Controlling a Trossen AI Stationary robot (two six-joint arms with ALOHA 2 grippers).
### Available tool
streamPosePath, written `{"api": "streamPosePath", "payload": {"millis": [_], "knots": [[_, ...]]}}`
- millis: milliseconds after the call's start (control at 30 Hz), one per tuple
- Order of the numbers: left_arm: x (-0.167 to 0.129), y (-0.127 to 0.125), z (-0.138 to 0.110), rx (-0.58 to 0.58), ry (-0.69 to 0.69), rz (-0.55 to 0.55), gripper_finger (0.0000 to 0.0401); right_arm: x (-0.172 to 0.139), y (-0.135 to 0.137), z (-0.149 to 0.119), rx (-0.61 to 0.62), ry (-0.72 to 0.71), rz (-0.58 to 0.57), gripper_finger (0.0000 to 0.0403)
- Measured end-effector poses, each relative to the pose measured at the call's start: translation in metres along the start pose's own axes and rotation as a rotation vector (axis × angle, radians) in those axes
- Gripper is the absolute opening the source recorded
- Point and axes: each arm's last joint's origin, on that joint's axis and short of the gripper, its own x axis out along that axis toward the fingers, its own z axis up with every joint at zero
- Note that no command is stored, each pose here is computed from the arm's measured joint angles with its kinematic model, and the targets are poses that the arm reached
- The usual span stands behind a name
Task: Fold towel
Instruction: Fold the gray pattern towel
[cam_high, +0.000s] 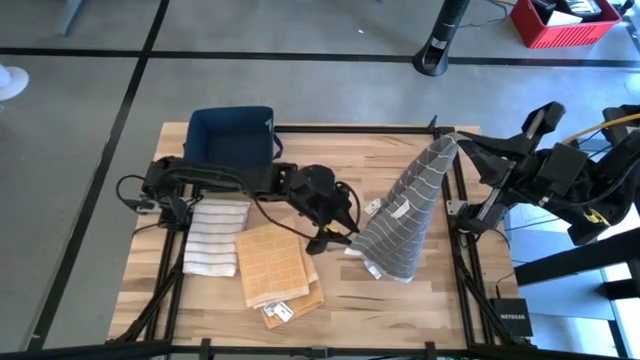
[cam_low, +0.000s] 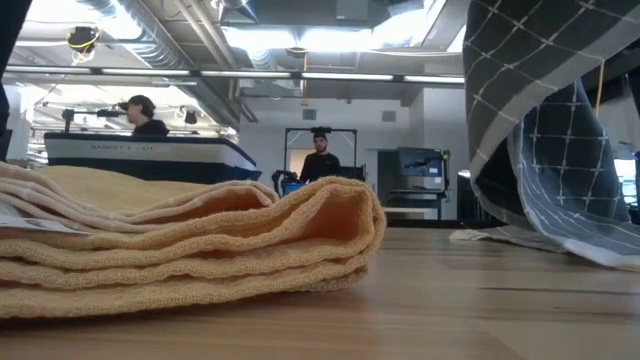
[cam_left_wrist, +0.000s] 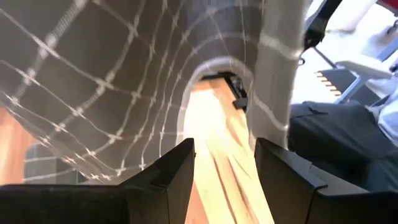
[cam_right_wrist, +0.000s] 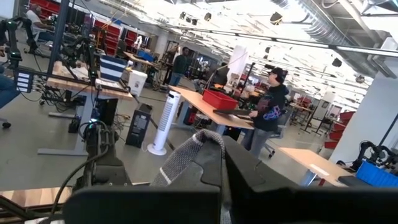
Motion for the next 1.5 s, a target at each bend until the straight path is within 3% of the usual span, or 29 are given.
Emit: {"api": "streamPosePath", "payload": {"millis": [333,633,967,1200,1400,1500], "knots": [[0.007,-0.015,-0.01,-0.023,0.087,-0.031,0.0161,0.0,0.0,0.0,-0.002,0.001,0.0,0.0005],[0.005,-0.022,-0.004,-0.025,0.039,-0.028,0.0161,0.0,0.0,0.0,-0.003,0.0,0.001,0.0005],[0.004,-0.022,0.0,-0.11,0.01,-0.016,0.0161,0.0,0.0,0.0,-0.003,0.0,0.001,0.0005],[0.019,-0.013,-0.001,-0.092,-0.043,0.125,0.0161,0.0,0.001,0.0,-0.004,-0.009,0.008,0.0005],[0.017,-0.008,0.001,-0.1,-0.079,0.319,0.0161,0.0,0.0,0.0,-0.004,-0.01,0.008,0.0005],[0.02,-0.007,0.0,-0.099,-0.079,0.317,0.0161,0.0,0.0,0.0,-0.004,-0.01,0.008,0.0005]]}}
